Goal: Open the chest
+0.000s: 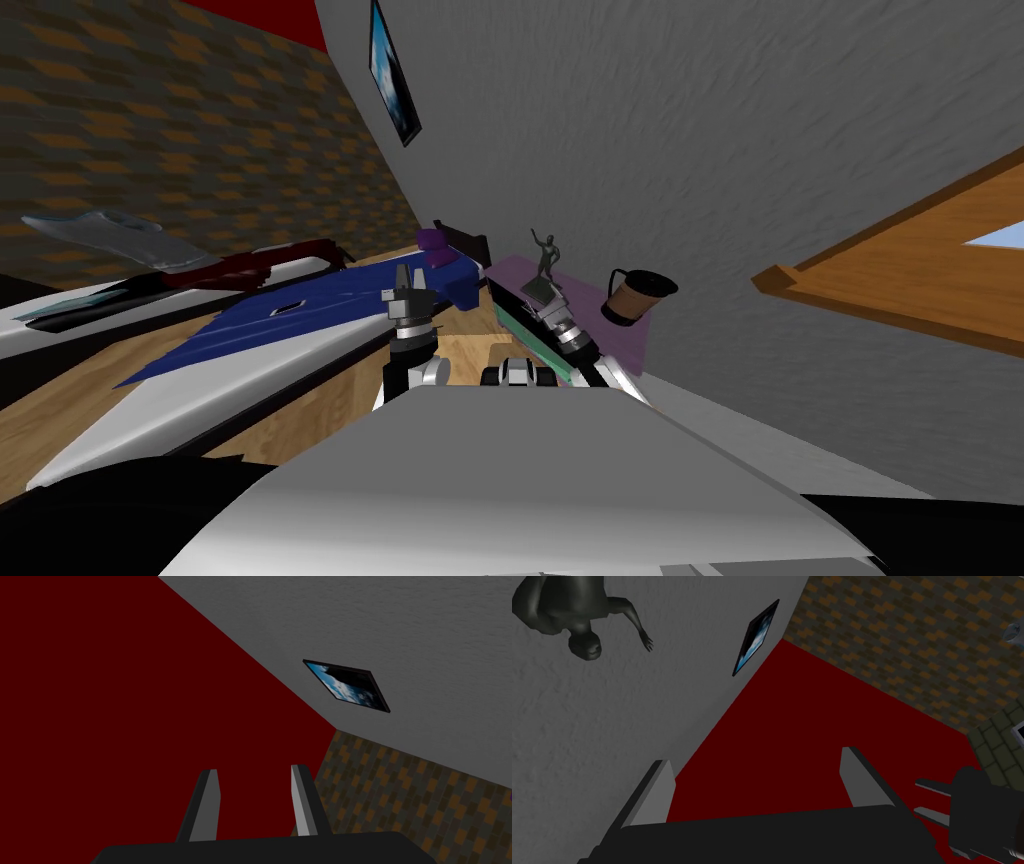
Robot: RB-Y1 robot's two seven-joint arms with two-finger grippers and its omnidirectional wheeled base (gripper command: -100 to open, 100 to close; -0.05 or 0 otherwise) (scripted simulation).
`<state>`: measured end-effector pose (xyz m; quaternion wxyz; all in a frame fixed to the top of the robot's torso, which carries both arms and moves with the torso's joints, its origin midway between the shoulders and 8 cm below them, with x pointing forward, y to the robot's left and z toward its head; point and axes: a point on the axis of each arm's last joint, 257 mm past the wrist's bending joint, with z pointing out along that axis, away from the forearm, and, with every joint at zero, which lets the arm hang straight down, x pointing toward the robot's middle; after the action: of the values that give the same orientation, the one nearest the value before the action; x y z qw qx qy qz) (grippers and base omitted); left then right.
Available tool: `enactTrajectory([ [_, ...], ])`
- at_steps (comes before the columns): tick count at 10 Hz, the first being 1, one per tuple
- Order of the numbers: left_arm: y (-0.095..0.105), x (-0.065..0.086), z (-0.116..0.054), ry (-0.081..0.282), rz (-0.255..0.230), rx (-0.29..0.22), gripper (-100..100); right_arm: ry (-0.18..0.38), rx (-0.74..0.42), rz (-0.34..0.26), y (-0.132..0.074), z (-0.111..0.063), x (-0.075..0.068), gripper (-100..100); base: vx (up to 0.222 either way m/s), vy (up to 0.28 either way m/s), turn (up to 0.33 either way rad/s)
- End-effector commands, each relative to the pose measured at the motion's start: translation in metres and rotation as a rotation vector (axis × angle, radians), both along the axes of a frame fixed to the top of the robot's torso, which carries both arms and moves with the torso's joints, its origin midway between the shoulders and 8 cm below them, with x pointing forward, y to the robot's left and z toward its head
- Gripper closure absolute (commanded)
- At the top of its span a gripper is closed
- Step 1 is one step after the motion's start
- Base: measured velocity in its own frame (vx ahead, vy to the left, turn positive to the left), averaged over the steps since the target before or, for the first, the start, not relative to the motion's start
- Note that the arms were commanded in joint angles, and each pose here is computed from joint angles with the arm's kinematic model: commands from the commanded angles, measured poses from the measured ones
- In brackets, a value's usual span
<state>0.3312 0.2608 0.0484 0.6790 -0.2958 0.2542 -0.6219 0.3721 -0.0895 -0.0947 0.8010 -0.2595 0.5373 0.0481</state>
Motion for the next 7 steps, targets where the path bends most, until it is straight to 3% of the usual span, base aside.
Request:
enactTrajectory([
  [1,0.000,0.000,0.000,0.000,0.000,0.000,0,0.013,-0.131,-0.030,-0.005,-0.024,0.001,-100,0.041,0.041,0.036],
  [7,0.000,0.000,0.000,0.000,0.000,0.000,0,0.026,-0.424,-0.077,-0.022,-0.080,-0.001,-100,0.030,0.032,0.059],
])
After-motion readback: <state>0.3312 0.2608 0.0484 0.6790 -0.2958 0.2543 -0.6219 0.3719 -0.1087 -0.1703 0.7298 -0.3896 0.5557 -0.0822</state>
